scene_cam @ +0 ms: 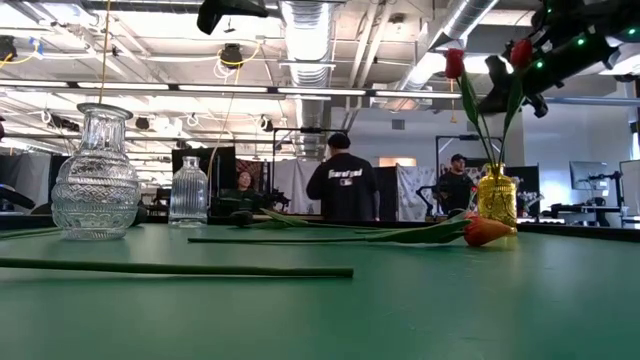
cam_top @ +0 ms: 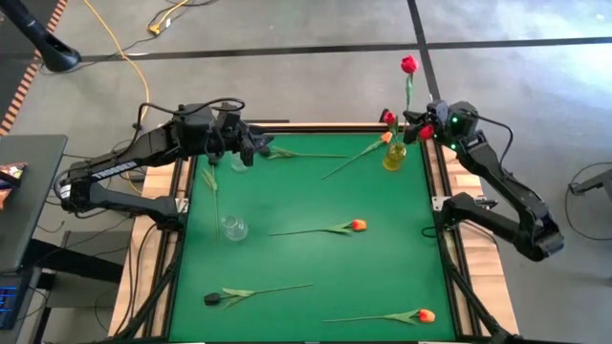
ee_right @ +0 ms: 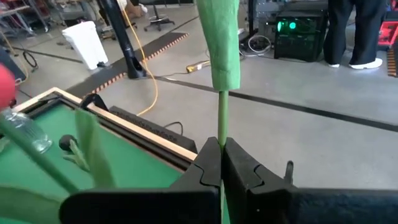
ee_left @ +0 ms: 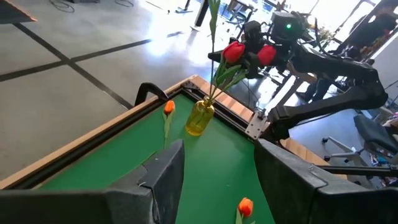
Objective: Sort flowers into vase by color
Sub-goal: Put the red flower into the yellow vase
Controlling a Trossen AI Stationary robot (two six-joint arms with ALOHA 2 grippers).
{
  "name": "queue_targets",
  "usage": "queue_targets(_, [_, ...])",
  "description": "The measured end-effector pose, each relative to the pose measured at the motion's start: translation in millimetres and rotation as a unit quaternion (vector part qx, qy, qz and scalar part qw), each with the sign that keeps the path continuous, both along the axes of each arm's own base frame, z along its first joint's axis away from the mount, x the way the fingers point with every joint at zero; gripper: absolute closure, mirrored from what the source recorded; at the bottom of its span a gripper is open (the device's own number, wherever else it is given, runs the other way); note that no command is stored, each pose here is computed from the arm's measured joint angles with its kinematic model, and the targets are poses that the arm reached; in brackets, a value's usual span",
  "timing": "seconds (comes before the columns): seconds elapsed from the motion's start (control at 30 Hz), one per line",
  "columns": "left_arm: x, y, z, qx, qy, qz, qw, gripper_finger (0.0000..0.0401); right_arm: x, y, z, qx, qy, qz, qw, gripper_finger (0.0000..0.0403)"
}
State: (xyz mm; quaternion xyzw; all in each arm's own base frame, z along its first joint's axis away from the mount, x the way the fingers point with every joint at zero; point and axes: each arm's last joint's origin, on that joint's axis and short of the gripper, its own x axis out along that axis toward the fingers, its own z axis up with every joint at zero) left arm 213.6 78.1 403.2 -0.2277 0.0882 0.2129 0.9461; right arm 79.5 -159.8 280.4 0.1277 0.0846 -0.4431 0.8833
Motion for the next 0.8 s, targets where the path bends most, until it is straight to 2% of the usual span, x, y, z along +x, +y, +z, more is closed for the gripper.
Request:
queue_targets(0.17, [0.0,0.0,0.0,0.000,0.000,0.000,1.000,0.0221,0.9,-2.2,-5.5,0.004,0.009,-0.002,1.000,0.0378])
queue_targets(0.3, [0.0,0.0,0.0,0.000,0.000,0.000,1.000,0.0221,0.0,-0.3,-27.1,0.027,0.009,-0.006,1.000,0.0378])
queue_targets(0.53, [0.0,0.0,0.0,0.002,0.001,-0.001,1.000,0.0221,0.5,6.2,-36.8,0.014,0.003,-0.002,1.000,0.0376])
queue_targets(0.8, [0.0,0.0,0.0,0.001,0.001,-0.001,1.000,0.0221,0.3,6.4,-37.7,0.024,-0.005,-0.005,1.000,0.0341])
